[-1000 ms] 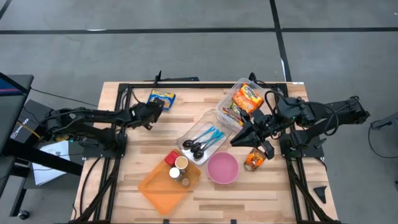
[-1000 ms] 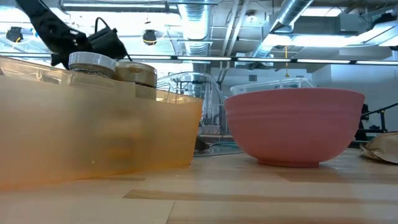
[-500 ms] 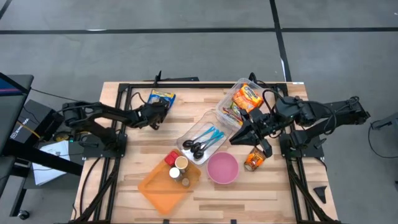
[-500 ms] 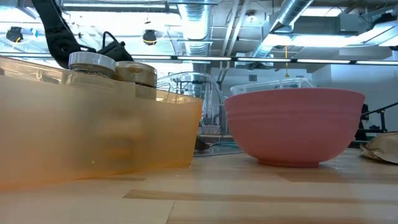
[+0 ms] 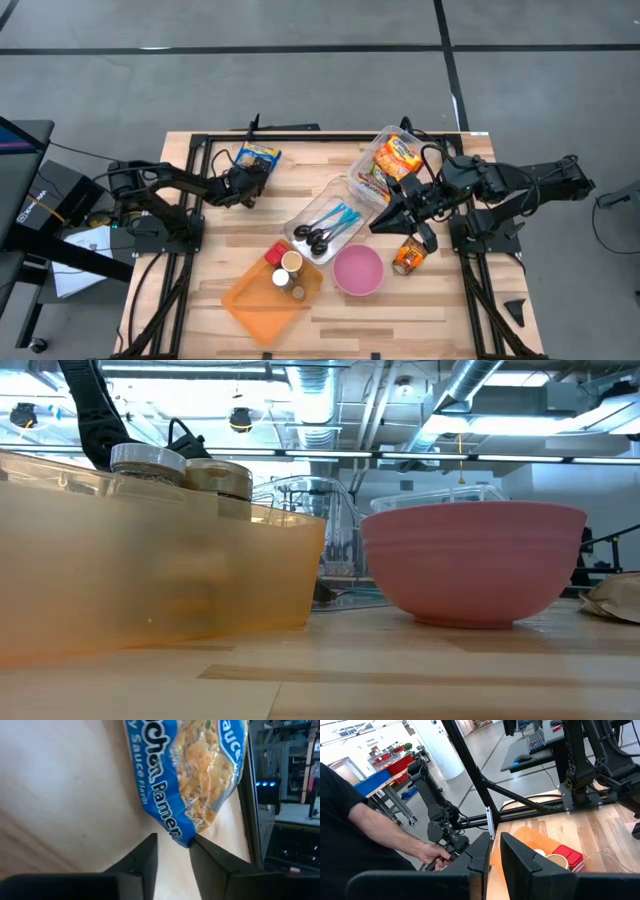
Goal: Pick & Place Food Item
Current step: Put the blue noodle pack into the transparent container
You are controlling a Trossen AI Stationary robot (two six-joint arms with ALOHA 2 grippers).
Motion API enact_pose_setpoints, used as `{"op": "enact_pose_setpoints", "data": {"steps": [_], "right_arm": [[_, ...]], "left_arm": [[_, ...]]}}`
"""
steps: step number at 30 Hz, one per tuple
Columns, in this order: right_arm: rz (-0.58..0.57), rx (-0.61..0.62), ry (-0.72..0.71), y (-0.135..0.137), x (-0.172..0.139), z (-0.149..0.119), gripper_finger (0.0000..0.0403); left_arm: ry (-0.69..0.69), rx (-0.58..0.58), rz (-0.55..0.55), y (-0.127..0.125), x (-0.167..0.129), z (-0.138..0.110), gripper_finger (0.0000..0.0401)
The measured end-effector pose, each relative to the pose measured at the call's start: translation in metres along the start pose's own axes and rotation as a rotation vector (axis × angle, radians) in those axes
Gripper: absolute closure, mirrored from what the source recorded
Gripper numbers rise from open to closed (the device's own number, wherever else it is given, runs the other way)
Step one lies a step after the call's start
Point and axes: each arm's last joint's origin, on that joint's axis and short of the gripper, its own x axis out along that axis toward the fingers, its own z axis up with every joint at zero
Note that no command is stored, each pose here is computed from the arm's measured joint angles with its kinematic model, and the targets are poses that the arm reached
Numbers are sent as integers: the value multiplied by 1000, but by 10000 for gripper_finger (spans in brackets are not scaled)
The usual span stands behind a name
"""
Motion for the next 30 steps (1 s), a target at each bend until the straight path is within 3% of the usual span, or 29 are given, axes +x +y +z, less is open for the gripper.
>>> {"op": "enact_pose_setpoints", "data": {"steps": [7, 17, 21, 30], "right_arm": [[-1, 0, 2, 0, 0, 0, 361], [3, -18, 5, 1, 0, -1, 361], [2, -36, 4, 1, 0, -1, 361], [2, -69, 4, 0, 1, -1, 361]], "left_arm": [[108, 150, 13, 0, -2, -6, 391], [508, 478, -101, -7, -41, -33, 400], [572, 581, -122, -9, -63, -31, 401], [527, 765, 101, 8, -93, 2, 397]]}}
